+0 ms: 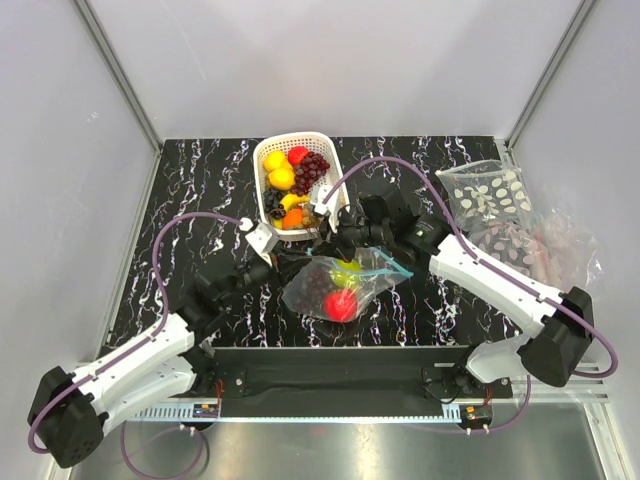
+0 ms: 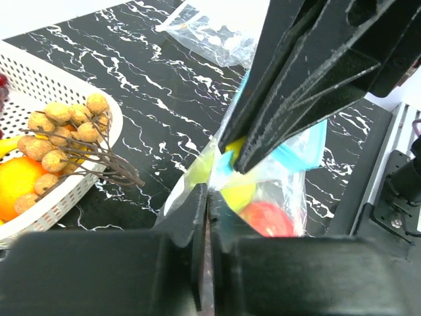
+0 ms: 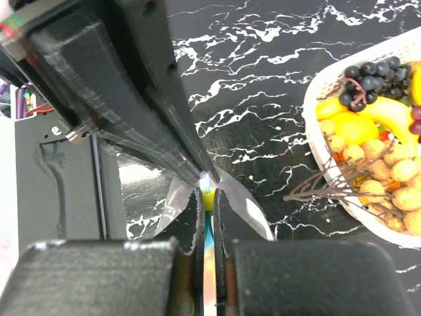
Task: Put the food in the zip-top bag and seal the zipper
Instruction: Zip the zipper food storage bag at the center of the board.
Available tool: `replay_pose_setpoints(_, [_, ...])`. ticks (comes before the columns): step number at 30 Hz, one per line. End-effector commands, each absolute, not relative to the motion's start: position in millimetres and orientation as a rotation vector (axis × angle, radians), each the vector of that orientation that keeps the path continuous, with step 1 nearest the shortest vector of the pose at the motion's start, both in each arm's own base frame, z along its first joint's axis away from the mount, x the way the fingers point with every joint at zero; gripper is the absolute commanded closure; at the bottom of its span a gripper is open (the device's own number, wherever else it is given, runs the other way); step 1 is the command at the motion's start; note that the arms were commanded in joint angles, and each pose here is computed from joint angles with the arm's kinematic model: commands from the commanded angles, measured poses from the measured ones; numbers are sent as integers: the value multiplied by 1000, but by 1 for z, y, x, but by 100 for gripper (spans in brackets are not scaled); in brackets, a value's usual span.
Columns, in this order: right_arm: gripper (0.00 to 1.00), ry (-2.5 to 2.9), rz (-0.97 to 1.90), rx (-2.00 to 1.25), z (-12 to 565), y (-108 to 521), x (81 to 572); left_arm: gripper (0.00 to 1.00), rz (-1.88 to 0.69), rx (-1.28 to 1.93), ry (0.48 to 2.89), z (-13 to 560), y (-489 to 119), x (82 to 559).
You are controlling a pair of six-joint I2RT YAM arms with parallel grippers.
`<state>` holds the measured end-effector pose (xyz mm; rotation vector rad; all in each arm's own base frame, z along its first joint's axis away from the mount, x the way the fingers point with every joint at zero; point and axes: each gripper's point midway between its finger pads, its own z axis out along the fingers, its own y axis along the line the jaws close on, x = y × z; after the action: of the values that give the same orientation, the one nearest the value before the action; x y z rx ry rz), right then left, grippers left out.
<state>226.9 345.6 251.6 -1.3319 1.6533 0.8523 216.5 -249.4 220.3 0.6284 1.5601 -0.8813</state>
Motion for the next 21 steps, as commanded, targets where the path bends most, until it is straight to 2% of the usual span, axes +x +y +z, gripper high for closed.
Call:
replay_pose_setpoints(1, [100, 1617, 826, -1250, 273, 337, 235, 77, -899, 631, 1477, 244, -253, 220])
replay_pose_setpoints(4, [100, 1595, 854, -1248, 281, 340, 233, 59, -937, 665, 1467, 250, -259, 215])
replay_pose_setpoints(9, [100, 1549, 892, -1261, 297, 345, 229, 50, -970, 672, 1400, 265, -259, 207])
replay_pose_setpoints(14, [100, 1526, 929, -1280, 300, 347, 222, 50, -1002, 680, 1357, 277, -262, 202])
replay_pose_setpoints(17, [100, 1506, 937, -1273, 303, 347, 221, 60, -1016, 683, 1347, 280, -264, 202])
replay_pose_setpoints(18, [100, 1504, 942, -1274, 303, 347, 219, 66, -1026, 691, 1338, 282, -265, 200])
replay_pose_setpoints(21, [100, 1498, 952, -1276, 304, 346, 217, 71, -1028, 688, 1344, 282, -266, 202])
